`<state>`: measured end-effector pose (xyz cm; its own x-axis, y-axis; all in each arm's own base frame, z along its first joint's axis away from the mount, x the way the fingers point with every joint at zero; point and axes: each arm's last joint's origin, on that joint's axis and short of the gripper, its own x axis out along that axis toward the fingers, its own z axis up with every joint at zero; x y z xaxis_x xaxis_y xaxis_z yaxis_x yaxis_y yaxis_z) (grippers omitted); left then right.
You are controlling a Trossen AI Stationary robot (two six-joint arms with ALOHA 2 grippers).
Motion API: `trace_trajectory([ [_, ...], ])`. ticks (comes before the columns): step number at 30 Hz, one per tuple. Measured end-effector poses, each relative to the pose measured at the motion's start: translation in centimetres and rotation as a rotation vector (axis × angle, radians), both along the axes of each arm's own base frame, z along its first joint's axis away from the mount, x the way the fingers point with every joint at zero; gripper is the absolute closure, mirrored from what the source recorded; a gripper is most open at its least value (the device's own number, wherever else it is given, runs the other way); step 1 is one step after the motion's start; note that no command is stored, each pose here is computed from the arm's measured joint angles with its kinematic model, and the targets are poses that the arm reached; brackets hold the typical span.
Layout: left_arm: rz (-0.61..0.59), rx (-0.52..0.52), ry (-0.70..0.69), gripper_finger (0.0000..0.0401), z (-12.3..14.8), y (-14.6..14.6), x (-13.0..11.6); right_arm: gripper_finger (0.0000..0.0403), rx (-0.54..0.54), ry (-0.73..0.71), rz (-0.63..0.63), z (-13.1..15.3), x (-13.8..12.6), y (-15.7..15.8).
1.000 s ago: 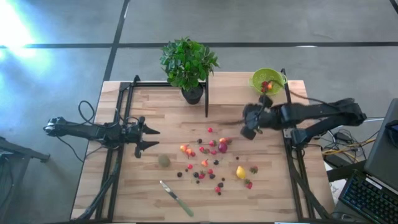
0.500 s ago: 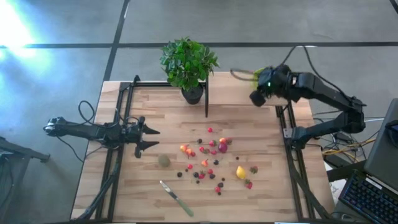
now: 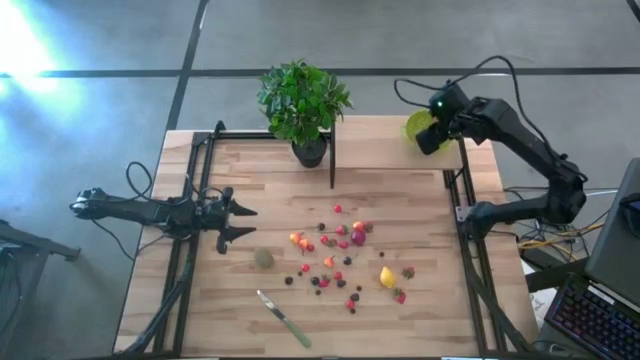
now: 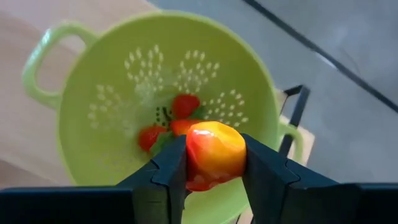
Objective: Pick & Place Fruit
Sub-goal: Put the pear into the green strainer bowl on the shelf, then put the strawberry into the green strainer bowl on the shelf
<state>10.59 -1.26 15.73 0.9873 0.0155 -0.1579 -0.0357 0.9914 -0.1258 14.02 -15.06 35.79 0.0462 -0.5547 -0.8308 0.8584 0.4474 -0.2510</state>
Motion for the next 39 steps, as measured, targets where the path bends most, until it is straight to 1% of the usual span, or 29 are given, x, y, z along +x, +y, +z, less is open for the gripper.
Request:
trace_trajectory([
  [5, 0.000, 0.000, 0.000, 0.0172, 0.0, 0.0, 0.0, 0.0267, 0.039, 0.025, -0.010, -1.4, -0.4, -0.5],
  [13, 0.001, 0.000, 0.000, 0.0172, 0.0, 0.0, 0.0, 0.0287, 0.060, 0.057, -0.025, -2.5, -0.8, -0.8],
  [19, 0.000, 0.000, 0.000, 0.0172, 0.0, 0.0, 0.0, 0.0261, 0.065, 0.068, -0.043, -2.8, -1.1, -1.1],
  [31, 0.000, 0.000, 0.000, 0.0172, 0.0, 0.0, 0.0, 0.0216, 0.045, 0.049, -0.044, -2.6, -0.9, -1.2],
  [36, 0.001, 0.000, 0.000, 0.0172, 0.0, 0.0, 0.0, 0.0210, -0.012, 0.006, -0.028, -1.1, -0.7, -1.4],
  [39, 0.000, 0.000, 0.000, 0.0172, 0.0, 0.0, 0.0, 0.0216, -0.031, -0.028, 0.015, 0.0, -0.3, -0.9],
])
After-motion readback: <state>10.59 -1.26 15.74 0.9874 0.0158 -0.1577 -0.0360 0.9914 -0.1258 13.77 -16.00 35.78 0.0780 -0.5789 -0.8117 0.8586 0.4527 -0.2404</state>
